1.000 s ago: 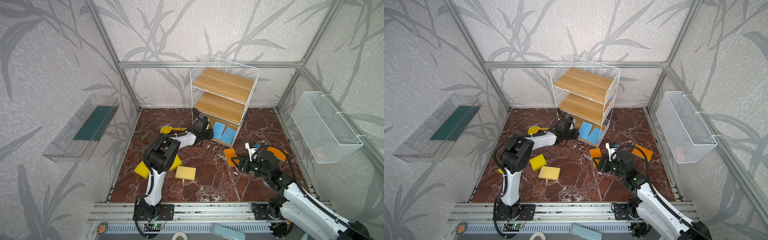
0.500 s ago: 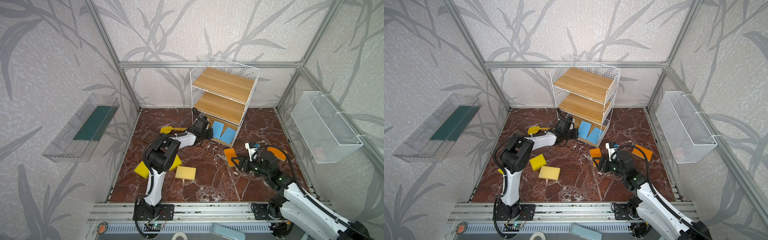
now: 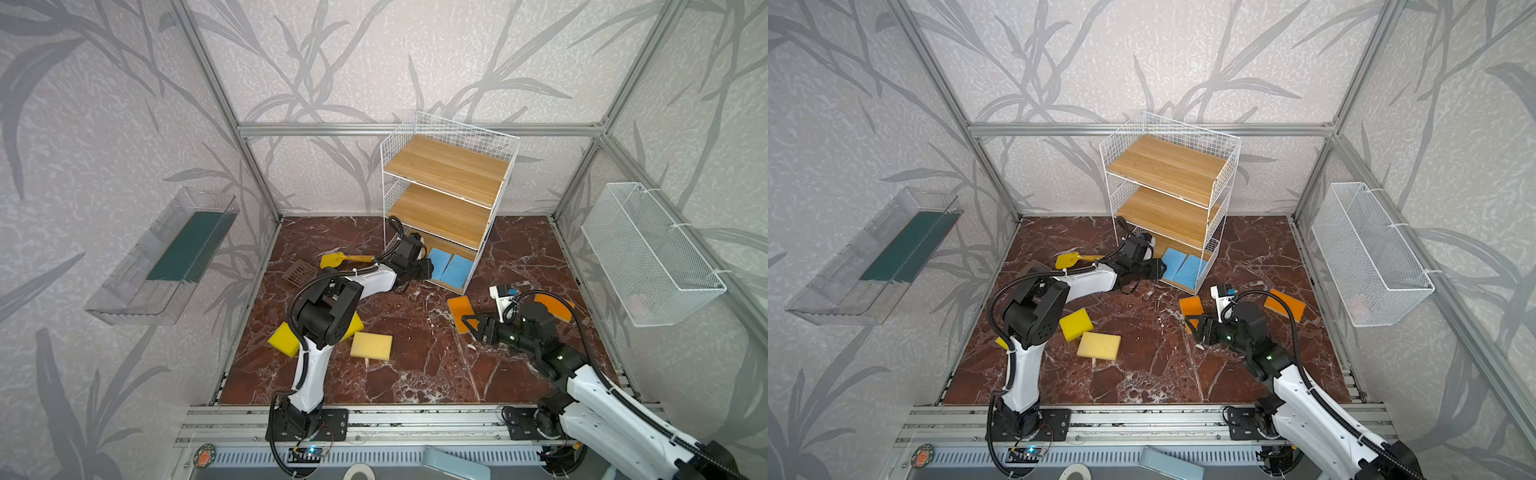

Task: Place and organize the cleaning sponges onto the shelf
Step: 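Open the left gripper and withdraw it from the bottom shelf, then grasp the orange sponge with the right gripper while the left gripper approaches it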

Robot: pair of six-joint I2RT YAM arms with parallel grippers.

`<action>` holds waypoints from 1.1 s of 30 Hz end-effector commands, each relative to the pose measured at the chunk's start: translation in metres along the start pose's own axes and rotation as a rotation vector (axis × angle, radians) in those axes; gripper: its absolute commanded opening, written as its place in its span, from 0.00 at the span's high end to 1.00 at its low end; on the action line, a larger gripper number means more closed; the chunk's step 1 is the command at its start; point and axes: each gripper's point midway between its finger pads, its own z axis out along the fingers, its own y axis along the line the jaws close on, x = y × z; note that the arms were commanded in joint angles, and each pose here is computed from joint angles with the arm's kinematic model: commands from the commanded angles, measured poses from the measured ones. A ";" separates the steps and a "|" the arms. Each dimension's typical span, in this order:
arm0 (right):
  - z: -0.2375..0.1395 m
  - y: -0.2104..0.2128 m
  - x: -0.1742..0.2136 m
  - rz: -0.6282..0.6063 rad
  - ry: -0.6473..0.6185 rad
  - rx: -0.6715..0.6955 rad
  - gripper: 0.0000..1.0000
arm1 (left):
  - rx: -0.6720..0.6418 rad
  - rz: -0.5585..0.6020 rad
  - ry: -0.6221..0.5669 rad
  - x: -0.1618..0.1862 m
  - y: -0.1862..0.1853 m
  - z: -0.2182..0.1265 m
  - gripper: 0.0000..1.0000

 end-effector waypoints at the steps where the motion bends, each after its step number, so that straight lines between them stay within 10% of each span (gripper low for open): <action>1: 0.000 0.001 -0.001 0.002 -0.008 -0.013 0.33 | -0.014 0.020 -0.021 -0.008 -0.001 -0.008 0.51; 21: 0.008 -0.043 0.000 0.110 0.053 0.169 0.35 | 0.011 0.069 -0.047 0.047 -0.028 -0.069 0.21; 33: 0.026 -0.100 0.007 0.277 0.064 0.312 0.34 | 0.039 0.050 -0.024 0.102 -0.022 -0.115 0.21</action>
